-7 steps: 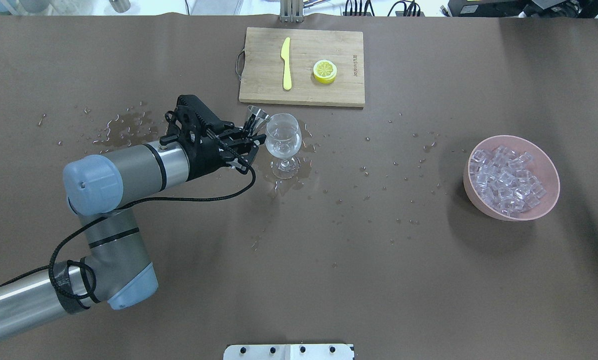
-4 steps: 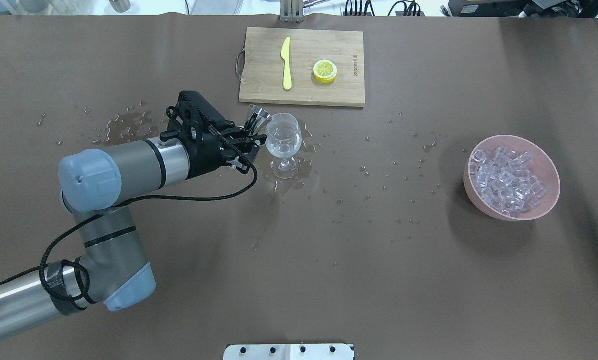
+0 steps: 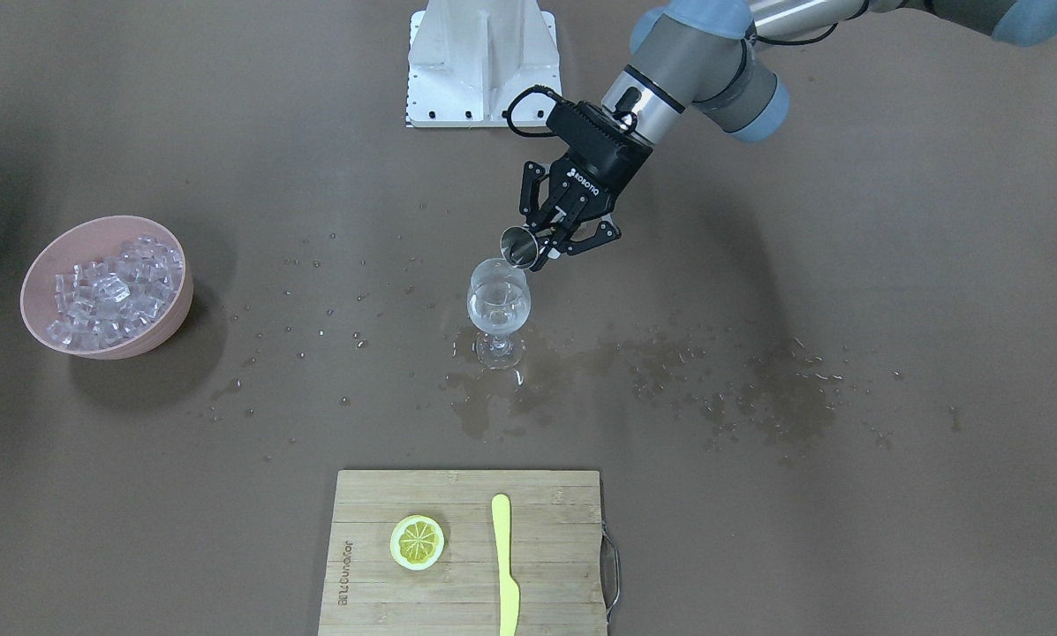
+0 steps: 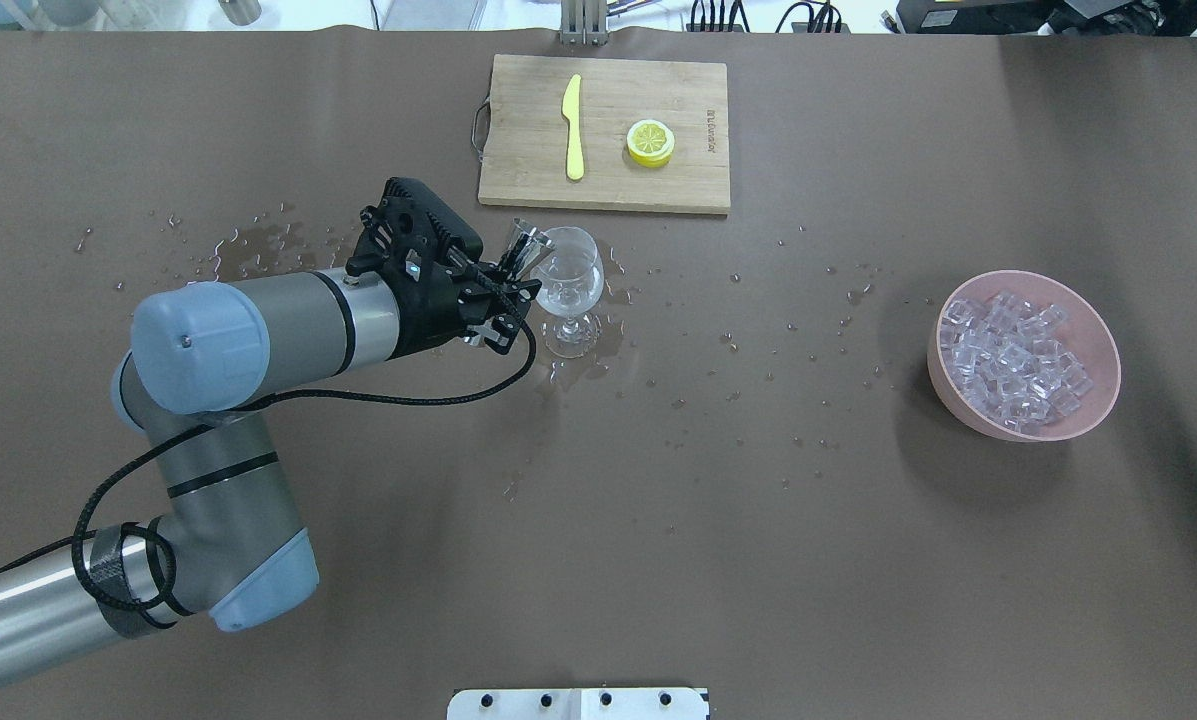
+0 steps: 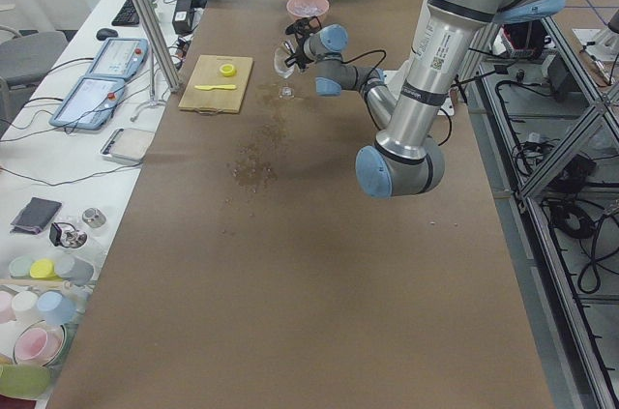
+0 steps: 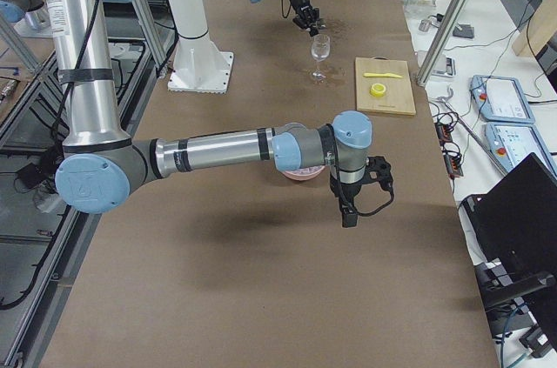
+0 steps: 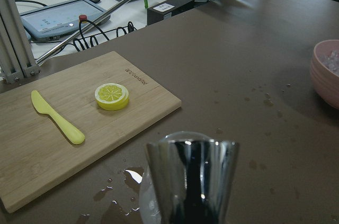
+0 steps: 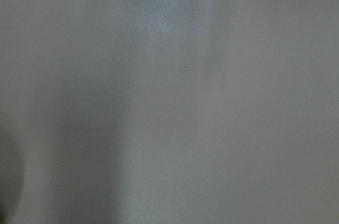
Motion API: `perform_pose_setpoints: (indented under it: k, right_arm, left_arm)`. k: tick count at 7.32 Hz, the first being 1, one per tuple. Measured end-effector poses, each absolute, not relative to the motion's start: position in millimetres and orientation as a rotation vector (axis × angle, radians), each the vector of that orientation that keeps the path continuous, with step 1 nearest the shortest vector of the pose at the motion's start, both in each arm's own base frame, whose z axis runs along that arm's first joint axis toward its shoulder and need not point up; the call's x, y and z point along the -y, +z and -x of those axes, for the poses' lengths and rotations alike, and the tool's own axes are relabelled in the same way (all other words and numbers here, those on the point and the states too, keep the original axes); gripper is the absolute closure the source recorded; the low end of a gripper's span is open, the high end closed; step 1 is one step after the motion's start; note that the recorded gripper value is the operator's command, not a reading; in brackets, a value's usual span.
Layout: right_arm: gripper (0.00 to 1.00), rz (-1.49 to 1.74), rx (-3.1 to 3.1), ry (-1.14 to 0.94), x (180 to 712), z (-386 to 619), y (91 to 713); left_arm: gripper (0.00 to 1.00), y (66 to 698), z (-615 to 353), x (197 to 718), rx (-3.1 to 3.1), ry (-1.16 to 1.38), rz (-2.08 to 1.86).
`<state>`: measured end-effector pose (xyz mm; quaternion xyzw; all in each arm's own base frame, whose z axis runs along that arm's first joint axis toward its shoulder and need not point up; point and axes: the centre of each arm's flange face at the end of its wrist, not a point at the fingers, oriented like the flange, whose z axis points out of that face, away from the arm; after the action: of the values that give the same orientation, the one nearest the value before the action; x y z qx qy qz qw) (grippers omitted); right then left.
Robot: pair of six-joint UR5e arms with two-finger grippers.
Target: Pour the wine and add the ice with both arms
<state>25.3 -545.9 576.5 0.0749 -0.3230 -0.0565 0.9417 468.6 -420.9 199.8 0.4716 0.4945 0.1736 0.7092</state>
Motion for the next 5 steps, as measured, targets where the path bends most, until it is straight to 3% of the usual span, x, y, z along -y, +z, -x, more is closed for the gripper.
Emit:
perform_pose_setpoints:
  k: [5]
  right_arm:
    - [0.00,-0.151,0.659,-0.115,545.3,-25.4,577.6]
  left_arm:
    - [1.00,199.2,-475.8,420.0,-1.079,0.431,-0.968]
